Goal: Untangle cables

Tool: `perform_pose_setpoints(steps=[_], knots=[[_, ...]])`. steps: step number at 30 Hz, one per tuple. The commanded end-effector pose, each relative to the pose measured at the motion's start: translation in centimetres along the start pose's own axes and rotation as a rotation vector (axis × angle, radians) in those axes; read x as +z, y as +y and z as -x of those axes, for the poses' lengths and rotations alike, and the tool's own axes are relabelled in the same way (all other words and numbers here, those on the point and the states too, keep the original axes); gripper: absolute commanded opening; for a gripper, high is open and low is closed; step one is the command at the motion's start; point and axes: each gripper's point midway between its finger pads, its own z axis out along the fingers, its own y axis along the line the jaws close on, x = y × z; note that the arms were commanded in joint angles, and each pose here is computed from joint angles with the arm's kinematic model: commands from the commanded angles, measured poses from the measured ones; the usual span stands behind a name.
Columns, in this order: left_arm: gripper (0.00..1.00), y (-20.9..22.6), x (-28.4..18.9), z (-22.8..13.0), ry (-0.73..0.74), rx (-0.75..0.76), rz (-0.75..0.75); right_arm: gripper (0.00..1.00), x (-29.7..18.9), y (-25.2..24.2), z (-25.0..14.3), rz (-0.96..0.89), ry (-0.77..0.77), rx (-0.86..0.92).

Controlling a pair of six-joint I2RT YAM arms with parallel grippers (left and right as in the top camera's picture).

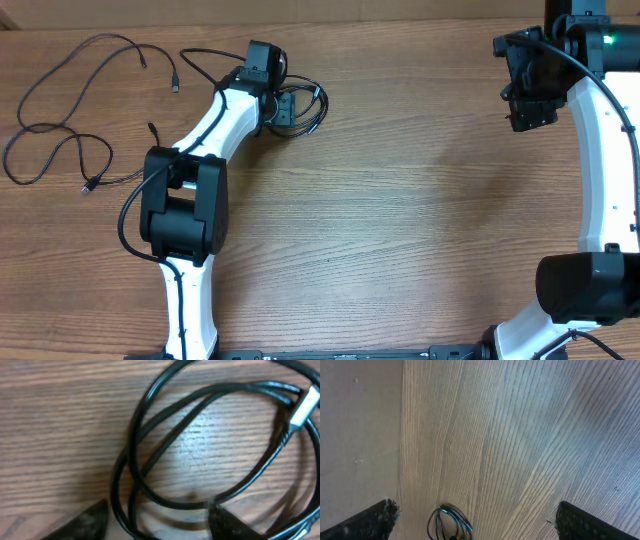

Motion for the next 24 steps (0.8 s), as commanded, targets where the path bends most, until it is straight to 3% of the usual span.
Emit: perform_pose_setpoints(steps=[1,4,8,16,21,23,24], knots=[[0.44,0.1,-0.2,0.7,-0.020,-0.004,0.009,1.00,-1.3,0.1,0.3,0.027,-0.023,-0.003],[0.45,0.1,-0.2,0.7,-0.020,-0.004,0.009,1.00,-1.3,0.1,0.3,0.027,-0.023,-0.003],[0.63,0.1,-0.2,0.8,-0.023,-0.004,0.009,1.00,-1.3,0.1,0.3,0.027,-0.023,-0.003],[0.67,-0.1,0.5,1.5,-0.054,-0.213,-0.002,1.00,-1.3,0.1,0.3,0.027,-0.023,-0.003],[0.52,0.1,1.7,0.6,-0.026,-0.228,0.006,1.00,-1.3,0.1,0.3,0.027,-0.023,-0.003],[0.36,0.1,1.7,0.4,-0.021,-0.228,0.008,1.00,-1.3,0.1,0.3,0.027,-0.023,-0.003],[0.21,0.1,1.7,0.5,-0.021,-0.228,0.009,1.00,-1.3,0.1,0.3,0.027,-0.023,-0.003]])
